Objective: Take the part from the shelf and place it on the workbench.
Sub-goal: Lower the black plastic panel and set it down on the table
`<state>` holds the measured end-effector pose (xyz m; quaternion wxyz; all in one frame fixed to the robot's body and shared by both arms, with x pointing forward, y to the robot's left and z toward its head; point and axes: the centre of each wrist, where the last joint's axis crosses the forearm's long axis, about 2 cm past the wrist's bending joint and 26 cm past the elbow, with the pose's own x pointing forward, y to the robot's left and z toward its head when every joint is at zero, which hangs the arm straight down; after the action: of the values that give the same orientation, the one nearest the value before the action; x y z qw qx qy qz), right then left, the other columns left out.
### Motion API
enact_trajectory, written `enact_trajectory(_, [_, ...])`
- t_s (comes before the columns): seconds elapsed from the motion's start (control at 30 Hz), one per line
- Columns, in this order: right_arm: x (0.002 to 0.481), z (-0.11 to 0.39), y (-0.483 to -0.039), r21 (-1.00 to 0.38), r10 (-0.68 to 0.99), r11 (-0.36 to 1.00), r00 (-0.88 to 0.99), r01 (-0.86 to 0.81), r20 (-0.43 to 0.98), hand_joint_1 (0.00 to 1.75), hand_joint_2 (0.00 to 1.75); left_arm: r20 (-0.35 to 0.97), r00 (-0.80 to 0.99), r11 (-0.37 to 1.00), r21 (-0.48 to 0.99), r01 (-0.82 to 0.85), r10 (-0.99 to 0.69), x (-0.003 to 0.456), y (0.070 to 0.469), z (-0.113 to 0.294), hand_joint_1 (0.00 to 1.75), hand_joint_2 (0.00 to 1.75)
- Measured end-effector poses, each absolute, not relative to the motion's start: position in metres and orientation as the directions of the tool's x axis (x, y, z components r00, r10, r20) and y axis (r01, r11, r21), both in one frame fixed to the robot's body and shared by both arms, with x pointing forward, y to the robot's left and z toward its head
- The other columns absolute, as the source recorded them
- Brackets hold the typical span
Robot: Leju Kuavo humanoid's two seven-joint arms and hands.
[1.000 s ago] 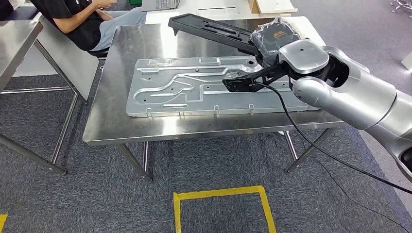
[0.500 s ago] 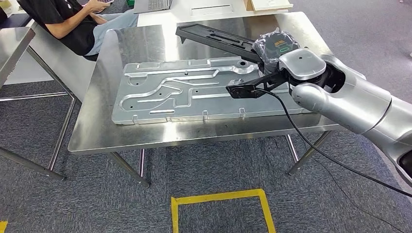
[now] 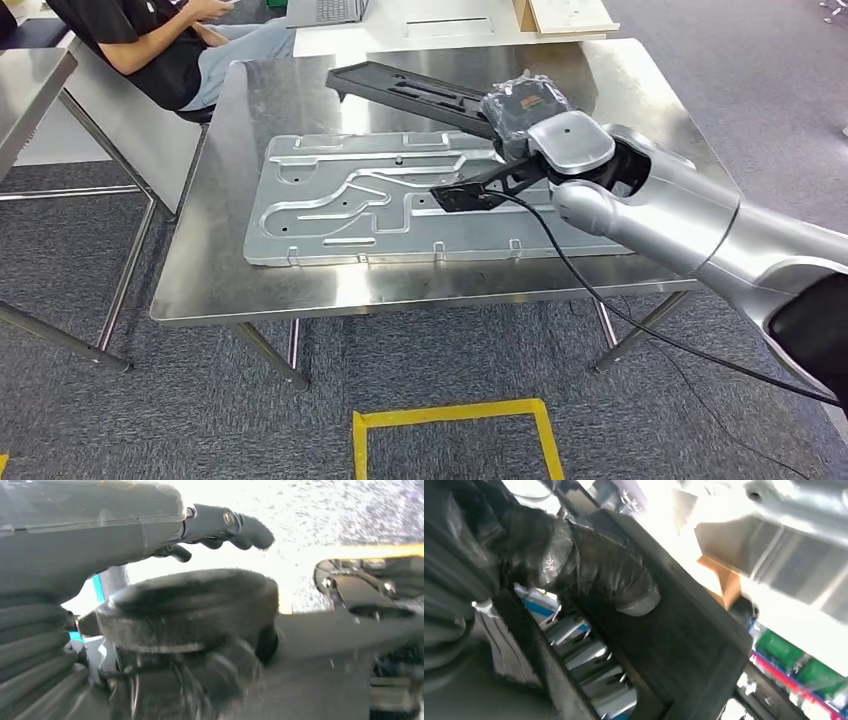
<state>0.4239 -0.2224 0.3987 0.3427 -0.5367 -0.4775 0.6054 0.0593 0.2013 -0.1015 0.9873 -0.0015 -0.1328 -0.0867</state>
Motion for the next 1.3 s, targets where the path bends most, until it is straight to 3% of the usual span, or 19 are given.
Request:
enact_trajectory(0.37, [0.435,0.372,-0.192,-0.939,0.902,-0.339,-0.265,0.049,-0.34,1.75,1.75,0.262,0.949,0.984,0.011,0.179,-0.176,0.058,0.199,-0.101,0.0,1.75])
enact_trajectory(1.3, [0.44,0.343,-0.17,-0.933,0.881,-0.36,-0.329,-0.003,-0.339,1.75,1.75,0.264,0.948,0.983,0.004,0.183,-0.178,0.057,0.198,-0.101,0.0,1.75])
